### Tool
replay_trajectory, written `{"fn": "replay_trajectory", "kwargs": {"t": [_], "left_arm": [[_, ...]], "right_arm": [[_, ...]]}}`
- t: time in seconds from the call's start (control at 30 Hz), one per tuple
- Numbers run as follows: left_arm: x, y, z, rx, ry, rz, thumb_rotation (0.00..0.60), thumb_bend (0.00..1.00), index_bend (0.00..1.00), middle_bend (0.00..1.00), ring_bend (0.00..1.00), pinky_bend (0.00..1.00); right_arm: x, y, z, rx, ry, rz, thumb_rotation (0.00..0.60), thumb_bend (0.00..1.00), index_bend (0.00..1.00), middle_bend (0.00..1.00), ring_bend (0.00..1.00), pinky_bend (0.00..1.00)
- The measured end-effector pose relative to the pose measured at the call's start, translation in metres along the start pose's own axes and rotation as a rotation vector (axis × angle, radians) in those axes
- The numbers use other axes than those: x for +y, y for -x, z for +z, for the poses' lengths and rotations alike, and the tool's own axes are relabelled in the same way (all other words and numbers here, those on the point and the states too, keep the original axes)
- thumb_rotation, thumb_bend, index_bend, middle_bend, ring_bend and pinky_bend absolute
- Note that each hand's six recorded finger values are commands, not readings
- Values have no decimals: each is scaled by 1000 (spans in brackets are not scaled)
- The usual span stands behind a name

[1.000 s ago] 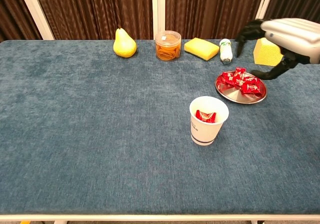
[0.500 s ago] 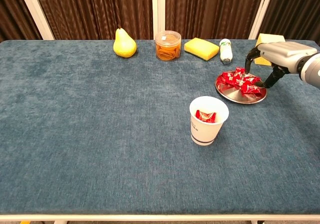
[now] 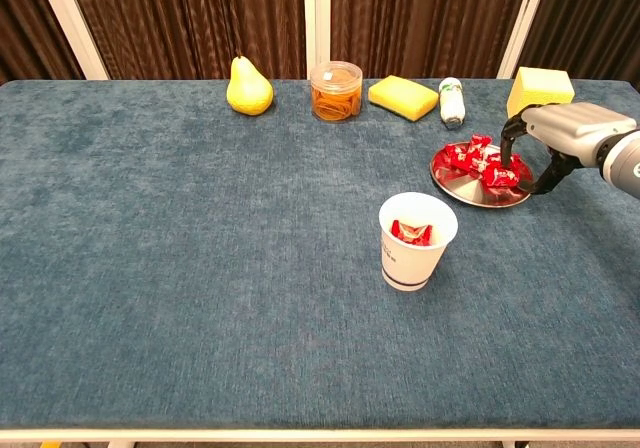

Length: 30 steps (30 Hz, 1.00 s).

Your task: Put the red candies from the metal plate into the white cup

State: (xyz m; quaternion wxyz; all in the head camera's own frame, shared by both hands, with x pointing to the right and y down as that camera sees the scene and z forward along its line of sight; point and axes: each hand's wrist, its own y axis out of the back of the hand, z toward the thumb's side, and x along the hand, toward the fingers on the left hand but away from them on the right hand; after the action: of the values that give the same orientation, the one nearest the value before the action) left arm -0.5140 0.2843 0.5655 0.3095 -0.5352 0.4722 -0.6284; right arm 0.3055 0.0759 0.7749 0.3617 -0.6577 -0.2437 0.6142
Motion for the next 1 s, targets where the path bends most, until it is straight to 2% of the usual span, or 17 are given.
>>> {"fn": "replay_trajectory", "kwargs": {"t": [0.37,0.67,0.83,1.0], "left_arm": [[-1,0,-2,6,0,-3,600,124,366,310,266,265],[-2,2,-5,12,4,-4,600,124,366,310,266,265],[-1,2,-5,10,4,0,600,125,366,310,266,265],[0,1,-3,5,2,1,600,126,366,310,266,265]], "right_arm": [[-8,9,10,10,-13,-8,600,276,442,146,0,0],[-9,12,13,11,-11,-17,600,341,546,176,0,0],[2,8,19,39,23,-58,600,357,557,179,0,0],[27,-8,41,143,78,-125,600,357,557,180,0,0]]}}
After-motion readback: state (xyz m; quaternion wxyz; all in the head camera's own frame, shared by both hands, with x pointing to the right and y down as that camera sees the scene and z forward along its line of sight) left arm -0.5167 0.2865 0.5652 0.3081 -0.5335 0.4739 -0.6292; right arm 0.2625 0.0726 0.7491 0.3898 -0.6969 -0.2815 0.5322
